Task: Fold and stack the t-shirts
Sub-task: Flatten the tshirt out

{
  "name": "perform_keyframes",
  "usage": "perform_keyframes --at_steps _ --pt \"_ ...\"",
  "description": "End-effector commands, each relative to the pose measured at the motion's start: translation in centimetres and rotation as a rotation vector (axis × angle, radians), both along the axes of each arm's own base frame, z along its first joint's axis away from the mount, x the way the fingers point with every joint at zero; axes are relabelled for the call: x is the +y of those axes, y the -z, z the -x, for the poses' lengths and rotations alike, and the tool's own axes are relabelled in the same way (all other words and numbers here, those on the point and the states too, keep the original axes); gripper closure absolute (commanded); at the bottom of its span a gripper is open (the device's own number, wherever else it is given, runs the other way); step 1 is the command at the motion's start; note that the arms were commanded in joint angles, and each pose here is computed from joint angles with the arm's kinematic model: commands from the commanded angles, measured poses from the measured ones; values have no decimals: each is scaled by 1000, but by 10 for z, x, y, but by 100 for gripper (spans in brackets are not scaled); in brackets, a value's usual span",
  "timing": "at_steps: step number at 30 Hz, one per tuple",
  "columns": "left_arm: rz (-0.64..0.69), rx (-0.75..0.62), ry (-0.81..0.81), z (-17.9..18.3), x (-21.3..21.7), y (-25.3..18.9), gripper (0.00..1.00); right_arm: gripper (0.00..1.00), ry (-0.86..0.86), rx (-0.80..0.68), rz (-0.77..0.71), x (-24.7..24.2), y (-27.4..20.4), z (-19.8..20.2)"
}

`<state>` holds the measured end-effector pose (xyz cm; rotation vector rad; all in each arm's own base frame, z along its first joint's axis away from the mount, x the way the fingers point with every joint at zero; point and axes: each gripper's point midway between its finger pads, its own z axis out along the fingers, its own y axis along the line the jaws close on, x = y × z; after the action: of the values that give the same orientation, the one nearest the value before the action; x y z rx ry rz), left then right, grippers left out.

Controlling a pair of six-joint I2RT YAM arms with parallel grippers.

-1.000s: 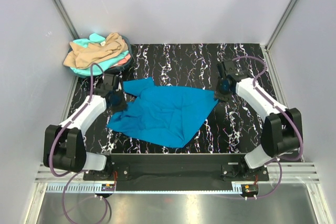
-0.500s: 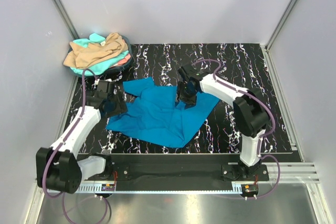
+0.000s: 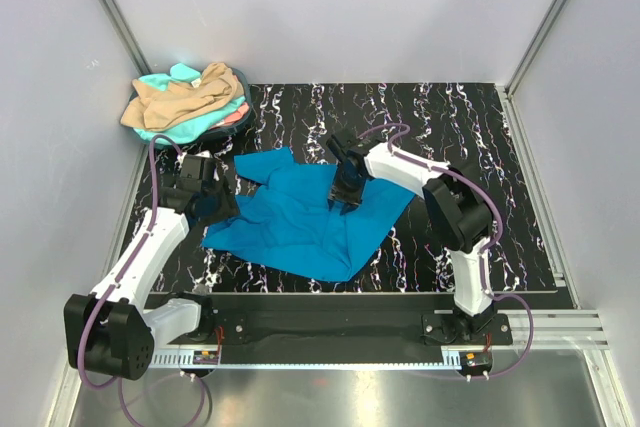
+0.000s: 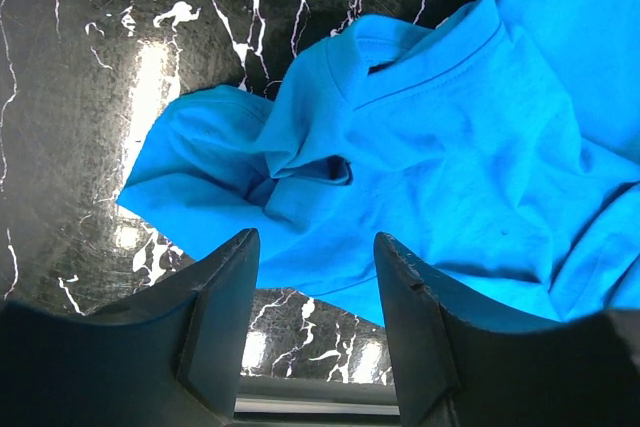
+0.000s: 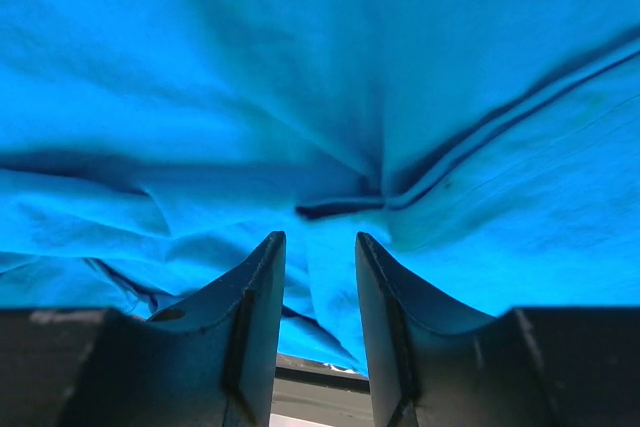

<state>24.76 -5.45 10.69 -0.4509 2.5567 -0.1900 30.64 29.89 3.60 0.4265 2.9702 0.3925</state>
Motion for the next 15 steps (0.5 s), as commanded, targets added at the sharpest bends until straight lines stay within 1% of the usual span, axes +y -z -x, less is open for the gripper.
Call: perform_keyframes --at_steps 1,7,10,12,14,15 --pt "32 -35 8 -7 -6 -9 46 58 19 -16 11 8 -5 -6" --pt "28 -27 -8 -7 -4 -9 46 57 27 -18 93 -2 6 -9" --pt "28 -25 -15 -6 -4 -10 46 58 16 1 112 -3 12 -8" --pt "30 -25 -18 -6 -4 -10 46 59 21 -11 130 -6 13 -11" --pt "32 -20 -23 -5 -4 -10 45 66 21 -25 136 -6 12 -14" --pt "30 -19 -26 -5 -3 -10 46 72 20 -35 136 -6 8 -15"
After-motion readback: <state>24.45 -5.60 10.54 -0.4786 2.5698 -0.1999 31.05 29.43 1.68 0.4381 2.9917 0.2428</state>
